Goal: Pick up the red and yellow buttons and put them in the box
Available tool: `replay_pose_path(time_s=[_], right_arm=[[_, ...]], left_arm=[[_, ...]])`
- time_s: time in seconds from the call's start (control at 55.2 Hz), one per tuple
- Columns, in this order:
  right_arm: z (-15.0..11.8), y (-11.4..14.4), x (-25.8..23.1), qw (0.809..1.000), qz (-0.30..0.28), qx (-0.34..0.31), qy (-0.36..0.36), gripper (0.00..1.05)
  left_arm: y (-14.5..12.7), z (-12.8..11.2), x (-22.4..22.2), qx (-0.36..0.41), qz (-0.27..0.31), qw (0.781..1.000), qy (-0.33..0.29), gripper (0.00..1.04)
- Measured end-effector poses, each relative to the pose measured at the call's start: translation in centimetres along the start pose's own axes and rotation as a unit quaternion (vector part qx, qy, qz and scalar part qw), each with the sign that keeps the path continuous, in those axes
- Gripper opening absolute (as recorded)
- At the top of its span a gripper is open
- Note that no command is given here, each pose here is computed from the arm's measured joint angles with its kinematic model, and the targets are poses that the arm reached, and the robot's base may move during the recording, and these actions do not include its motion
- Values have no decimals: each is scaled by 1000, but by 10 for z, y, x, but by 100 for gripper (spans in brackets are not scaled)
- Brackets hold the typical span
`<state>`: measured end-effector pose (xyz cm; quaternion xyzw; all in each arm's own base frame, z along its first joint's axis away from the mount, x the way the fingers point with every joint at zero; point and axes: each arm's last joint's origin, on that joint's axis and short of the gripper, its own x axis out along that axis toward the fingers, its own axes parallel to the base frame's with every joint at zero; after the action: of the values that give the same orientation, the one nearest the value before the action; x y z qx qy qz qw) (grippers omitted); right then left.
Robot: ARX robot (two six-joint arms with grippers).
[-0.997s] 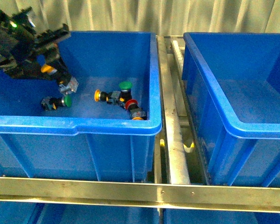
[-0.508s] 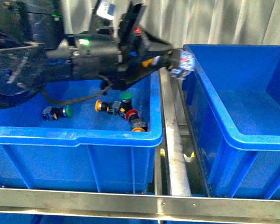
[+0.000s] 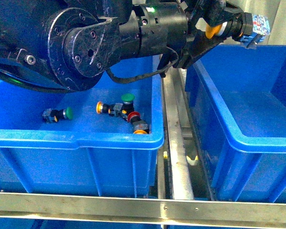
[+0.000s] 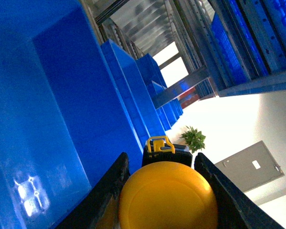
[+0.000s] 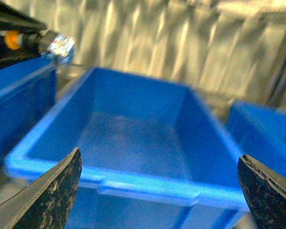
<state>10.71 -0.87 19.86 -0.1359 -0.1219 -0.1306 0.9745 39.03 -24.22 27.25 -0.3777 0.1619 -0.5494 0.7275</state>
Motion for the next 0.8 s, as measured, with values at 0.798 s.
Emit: replay_pose_path(time_s=[0.798], right_arm=[[46, -56, 159, 694, -117, 709, 49, 98]], left_arm=[[-47, -34, 27, 8, -46, 999, 19, 33]])
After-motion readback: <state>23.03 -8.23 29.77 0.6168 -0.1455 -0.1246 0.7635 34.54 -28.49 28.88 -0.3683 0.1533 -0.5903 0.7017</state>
